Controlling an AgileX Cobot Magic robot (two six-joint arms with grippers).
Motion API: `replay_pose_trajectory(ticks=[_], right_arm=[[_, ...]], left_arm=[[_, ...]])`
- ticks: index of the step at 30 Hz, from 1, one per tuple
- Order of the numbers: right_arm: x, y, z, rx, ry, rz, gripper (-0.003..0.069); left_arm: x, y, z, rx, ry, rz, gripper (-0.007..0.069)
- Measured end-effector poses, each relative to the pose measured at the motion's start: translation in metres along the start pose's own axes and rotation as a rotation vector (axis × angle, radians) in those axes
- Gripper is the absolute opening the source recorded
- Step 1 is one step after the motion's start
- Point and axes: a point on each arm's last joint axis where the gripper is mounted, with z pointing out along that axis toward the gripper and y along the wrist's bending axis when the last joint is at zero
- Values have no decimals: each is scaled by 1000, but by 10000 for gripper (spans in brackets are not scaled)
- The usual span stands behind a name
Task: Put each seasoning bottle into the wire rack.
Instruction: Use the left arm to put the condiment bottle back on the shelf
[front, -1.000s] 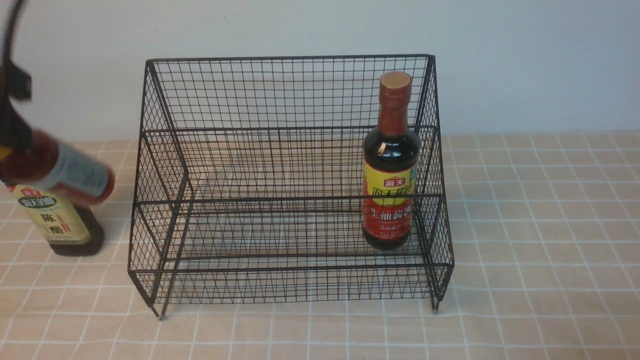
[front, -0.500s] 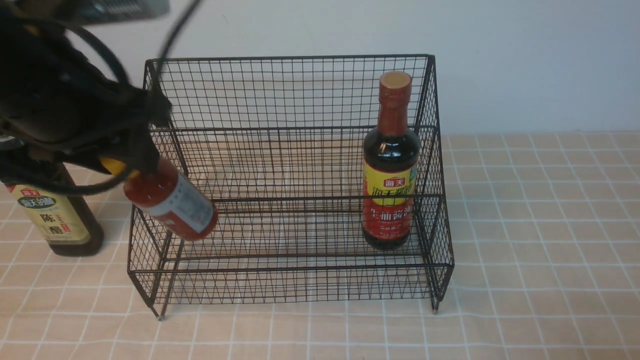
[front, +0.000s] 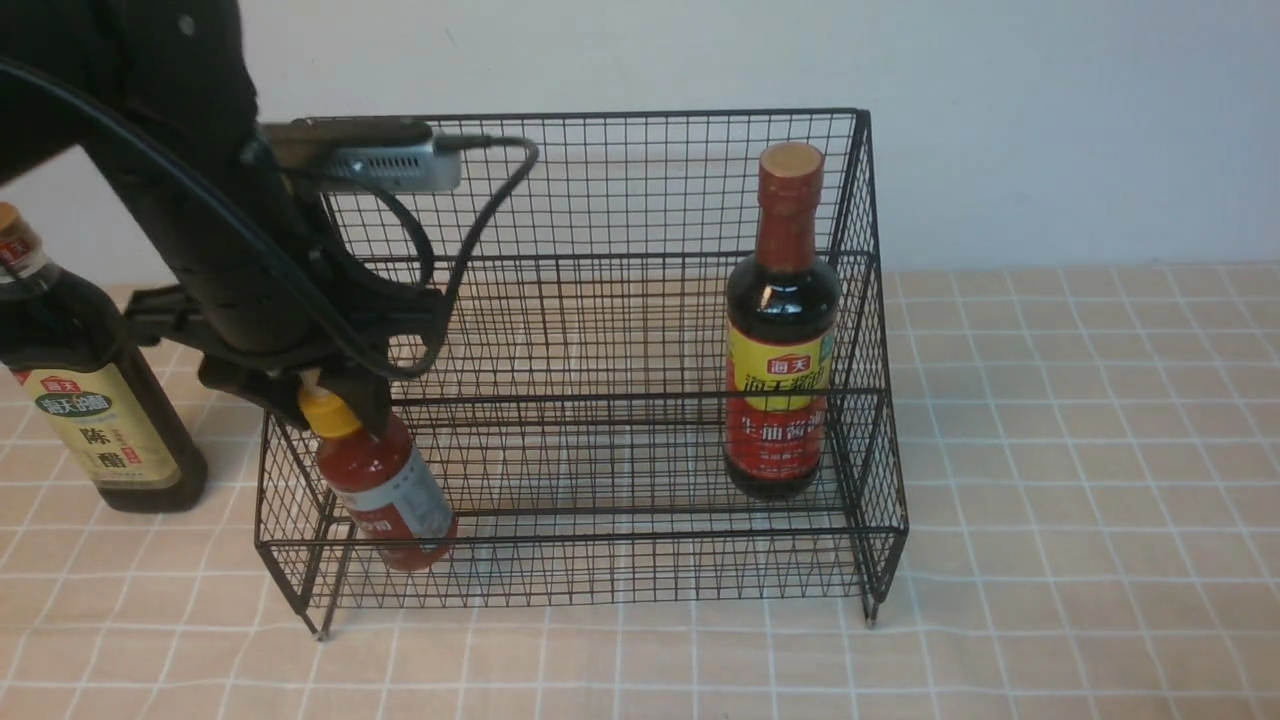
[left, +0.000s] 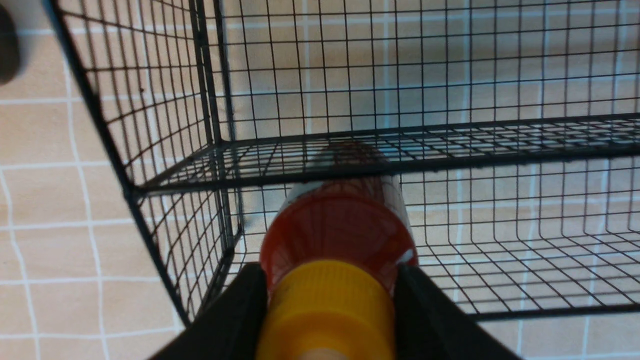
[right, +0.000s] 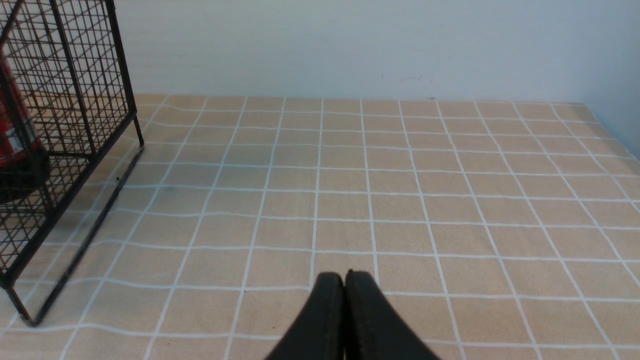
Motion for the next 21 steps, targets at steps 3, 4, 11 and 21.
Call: replay_pose_trajectory(ticks=[3,4,11,21], right_arm=[[0,0,0,0,0,0,-13],[0,0,0,0,0,0,-13],[0,0,0,0,0,0,-13],[0,0,0,0,0,0,-14]], left_arm=[[-3,-1,11,-6,24,-1,287],[-4,-1,12,-7,29,-1,287],[-8,-3,6,4,0,-2,442],[-23,-2,-65,20,-250,10,370]])
